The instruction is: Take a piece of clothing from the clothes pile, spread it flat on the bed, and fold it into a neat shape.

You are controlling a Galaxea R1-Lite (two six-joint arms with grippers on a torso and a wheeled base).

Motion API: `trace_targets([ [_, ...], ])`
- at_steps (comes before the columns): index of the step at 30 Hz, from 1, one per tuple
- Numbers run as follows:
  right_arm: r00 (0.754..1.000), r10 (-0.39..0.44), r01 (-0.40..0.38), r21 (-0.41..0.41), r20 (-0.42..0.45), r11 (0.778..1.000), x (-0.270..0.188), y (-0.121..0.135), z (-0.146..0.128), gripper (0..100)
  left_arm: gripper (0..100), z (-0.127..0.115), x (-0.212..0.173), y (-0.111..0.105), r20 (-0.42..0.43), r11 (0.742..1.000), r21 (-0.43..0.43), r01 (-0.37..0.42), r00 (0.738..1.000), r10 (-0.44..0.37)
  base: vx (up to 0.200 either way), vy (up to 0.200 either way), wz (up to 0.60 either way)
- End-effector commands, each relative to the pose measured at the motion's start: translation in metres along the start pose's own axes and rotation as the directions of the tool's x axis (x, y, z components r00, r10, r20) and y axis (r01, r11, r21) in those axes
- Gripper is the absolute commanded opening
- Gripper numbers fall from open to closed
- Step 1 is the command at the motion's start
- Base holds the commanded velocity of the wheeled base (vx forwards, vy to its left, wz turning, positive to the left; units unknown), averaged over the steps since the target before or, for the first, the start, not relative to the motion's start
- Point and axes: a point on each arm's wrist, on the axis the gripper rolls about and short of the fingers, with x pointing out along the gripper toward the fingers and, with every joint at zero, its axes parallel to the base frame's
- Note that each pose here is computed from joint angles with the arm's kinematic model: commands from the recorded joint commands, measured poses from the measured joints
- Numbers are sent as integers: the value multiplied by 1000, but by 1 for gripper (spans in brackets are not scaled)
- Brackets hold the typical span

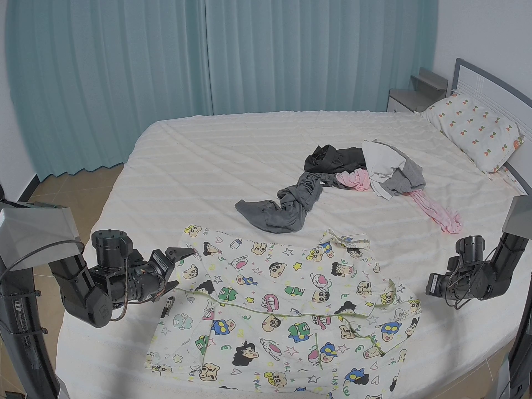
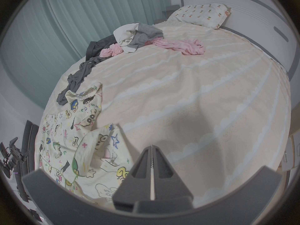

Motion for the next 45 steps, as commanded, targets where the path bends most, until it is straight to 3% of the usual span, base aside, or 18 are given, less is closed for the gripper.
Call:
trace_targets([
  [1,999,38,-38,3,-13,999,0,1,-1,0,100,-1,0,0,-1,1000,0,0,1000,0,0,0,0],
  [2,997,79,-79,3,-25,997,-2,1,-3,100,100,-1,0,0,-2,1000,0,-1,1000,1,0,0,0],
  [3,997,79,-79,3,-25,997,-2,1,-3,100,100,-1,0,0,-2,1000,0,-1,1000,1,0,0,0],
  [5,986,159,-159,9,-57,987,-2,2,-6,100,100,-1,0,0,-2,1000,0,-1,1000,1,0,0,0],
  [12,977,185,-185,10,-108,983,12,0,-16,100,100,-1,0,0,-2,1000,1,-1,1000,1,0,0,0],
  [28,977,194,-195,6,-89,981,34,0,-9,100,100,-1,0,0,-5,1000,0,0,1000,0,0,0,0],
  [29,977,193,-193,6,-87,981,34,0,-8,0,100,-1,0,0,-5,1000,2,0,1000,0,0,0,0],
  [45,986,166,-165,50,-17,985,23,-20,4,0,100,-1,0,0,-5,1000,0,-1,1000,1,0,0,0],
])
